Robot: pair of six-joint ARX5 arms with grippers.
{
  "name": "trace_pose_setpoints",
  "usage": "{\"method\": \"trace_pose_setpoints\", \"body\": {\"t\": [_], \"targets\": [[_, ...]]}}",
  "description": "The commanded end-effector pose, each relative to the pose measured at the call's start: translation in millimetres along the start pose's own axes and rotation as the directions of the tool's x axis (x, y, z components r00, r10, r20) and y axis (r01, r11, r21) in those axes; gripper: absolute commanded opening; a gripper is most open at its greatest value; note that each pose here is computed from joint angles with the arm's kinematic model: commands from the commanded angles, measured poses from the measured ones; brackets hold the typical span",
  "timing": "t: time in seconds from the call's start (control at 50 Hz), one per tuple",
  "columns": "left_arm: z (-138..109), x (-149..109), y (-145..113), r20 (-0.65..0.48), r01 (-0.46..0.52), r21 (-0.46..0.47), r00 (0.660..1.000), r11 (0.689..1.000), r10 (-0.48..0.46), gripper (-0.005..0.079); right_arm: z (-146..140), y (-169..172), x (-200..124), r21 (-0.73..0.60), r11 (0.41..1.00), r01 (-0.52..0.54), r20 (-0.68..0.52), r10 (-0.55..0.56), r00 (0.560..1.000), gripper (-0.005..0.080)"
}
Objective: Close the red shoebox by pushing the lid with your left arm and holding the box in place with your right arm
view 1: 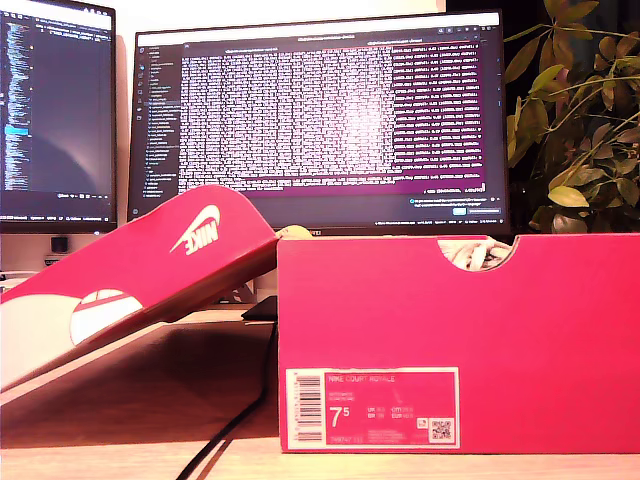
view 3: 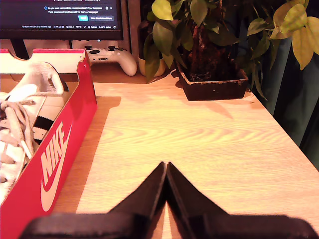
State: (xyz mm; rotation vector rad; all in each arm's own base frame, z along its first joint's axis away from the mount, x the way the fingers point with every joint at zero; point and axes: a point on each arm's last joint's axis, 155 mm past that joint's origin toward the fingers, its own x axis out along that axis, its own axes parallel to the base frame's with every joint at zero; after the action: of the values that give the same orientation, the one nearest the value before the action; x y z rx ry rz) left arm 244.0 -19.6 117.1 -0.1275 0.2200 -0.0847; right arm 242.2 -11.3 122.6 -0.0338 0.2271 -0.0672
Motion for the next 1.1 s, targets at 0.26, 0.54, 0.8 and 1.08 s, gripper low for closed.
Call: {"method": "trace_pose_setpoints", "body": {"t": [0.26,0.54,0.8,1.08], "targets": [[-15.2,3.9,1.8,-0.025,-0.002,-0.001,1.000,1.000,0.002,-0.0018,-6.9,0.3,2.4,0.005,1.000,0.000,-0.006,0.000,1.000,-0.0012],[-15.1,3.9,1.8,-0.025,-0.002,-0.001,1.000,1.000,0.002,-0.0019,-6.9,0.1,2.4,0.004,1.000,0.001,-0.006,-0.001,1.000,-0.0012],[-14.2,3.9,1.6,-0.021,-0.002,-0.002,1.000,1.000,0.002,-0.0019,-7.0,-3.0,2.4,0.004,1.000,0.018,-0.007,-0.018,1.000,-0.0012],[-14.3,3.9,1.4,-0.022,-0.001,-0.024,1.000,1.000,0.000,-0.0019,-6.8,-2.6,2.4,0.011,1.000,0.016,-0.006,-0.016,1.000,-0.0012]]}}
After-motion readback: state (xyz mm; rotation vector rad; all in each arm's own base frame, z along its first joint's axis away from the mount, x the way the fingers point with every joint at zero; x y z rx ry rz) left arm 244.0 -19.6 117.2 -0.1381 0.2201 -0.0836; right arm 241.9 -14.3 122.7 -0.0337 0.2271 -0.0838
